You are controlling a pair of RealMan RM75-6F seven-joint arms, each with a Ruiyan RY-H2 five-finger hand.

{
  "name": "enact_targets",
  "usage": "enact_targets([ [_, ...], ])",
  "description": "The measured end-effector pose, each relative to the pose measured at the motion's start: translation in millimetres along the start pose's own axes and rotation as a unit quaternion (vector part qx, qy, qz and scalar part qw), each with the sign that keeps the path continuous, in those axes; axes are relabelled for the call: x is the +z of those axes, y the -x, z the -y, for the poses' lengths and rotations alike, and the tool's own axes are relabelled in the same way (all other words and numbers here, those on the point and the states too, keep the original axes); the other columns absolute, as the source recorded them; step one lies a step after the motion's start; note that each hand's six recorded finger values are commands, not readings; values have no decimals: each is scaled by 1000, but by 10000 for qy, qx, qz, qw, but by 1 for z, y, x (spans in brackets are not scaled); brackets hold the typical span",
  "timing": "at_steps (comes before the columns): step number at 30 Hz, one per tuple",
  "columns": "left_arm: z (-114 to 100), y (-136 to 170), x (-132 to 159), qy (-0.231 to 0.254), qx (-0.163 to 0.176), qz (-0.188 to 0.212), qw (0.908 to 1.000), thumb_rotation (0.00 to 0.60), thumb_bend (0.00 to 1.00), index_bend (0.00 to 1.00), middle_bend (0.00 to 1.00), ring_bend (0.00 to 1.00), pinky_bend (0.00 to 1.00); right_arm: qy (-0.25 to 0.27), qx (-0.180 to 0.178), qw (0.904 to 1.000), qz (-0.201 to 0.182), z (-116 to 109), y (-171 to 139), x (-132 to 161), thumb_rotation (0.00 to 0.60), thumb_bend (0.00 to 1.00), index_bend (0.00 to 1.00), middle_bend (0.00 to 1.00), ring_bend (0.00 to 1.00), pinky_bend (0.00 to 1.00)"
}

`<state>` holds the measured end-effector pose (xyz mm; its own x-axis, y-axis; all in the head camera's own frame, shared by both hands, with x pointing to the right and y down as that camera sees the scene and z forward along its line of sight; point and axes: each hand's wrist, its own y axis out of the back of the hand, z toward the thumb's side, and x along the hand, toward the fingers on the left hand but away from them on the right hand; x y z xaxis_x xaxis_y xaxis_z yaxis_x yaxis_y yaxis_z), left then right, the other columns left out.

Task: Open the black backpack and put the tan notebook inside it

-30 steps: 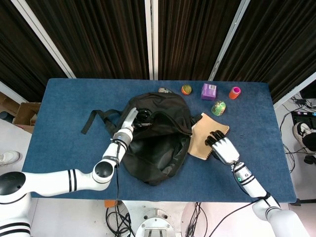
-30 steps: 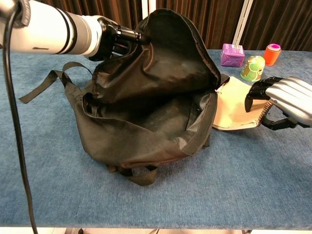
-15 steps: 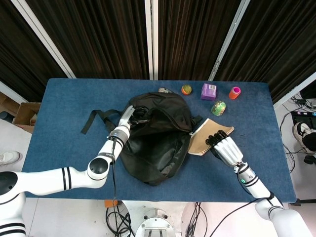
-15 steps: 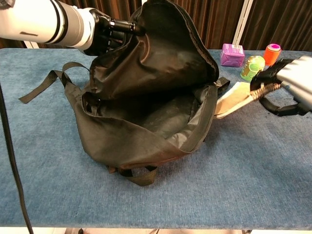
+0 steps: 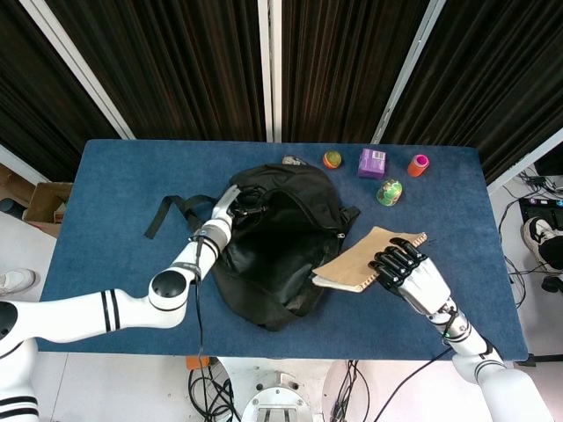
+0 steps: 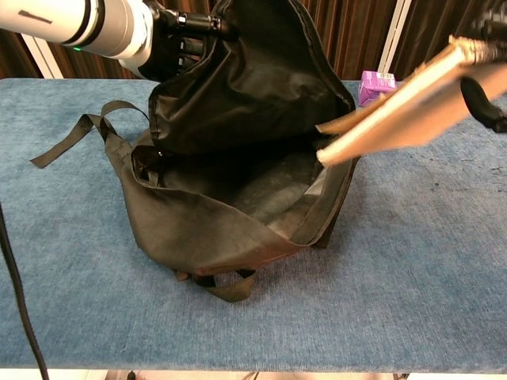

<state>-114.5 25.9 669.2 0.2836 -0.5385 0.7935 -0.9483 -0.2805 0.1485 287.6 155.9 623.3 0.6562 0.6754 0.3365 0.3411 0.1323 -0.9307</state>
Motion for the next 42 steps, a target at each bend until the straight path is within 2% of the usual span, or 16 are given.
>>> enact_targets([
  [5,3,2,5,138,-95,-40,9999,600,488,702,631,468,478,394,-391,9979,-324,7,31,18,600,469,1000,760,507,471],
  [8,2,2,10,190,-116,-27,9997,600,488,702,631,468,492,659,-507,9954,-485,16,48,33,600,469,1000,763,507,473],
  [14,-2,4,16,166,-117,-10,9998,600,489,703,631,468,492,1104,-603,9894,-731,35,73,62,600,468,1000,764,507,474],
  [19,-3,4,20,161,-128,-5,9998,600,489,702,631,468,492,1259,-598,9860,-916,45,86,77,600,467,1000,767,507,475],
  [22,-4,6,23,138,-146,8,9998,600,490,702,631,468,492,1233,-451,9859,-1040,53,92,82,600,463,1000,771,510,478],
  [28,-6,11,28,120,-218,29,9997,600,490,702,629,455,485,1098,64,9861,-1242,76,99,87,600,461,1000,779,522,490],
  [35,-7,20,30,171,-509,-36,9985,600,490,703,628,443,460,890,800,9844,-1293,109,101,91,600,446,1000,790,532,503],
  [42,-9,31,34,135,-729,-32,9972,600,490,702,629,443,459,535,1338,9827,-1167,133,100,86,600,435,1000,791,531,489],
])
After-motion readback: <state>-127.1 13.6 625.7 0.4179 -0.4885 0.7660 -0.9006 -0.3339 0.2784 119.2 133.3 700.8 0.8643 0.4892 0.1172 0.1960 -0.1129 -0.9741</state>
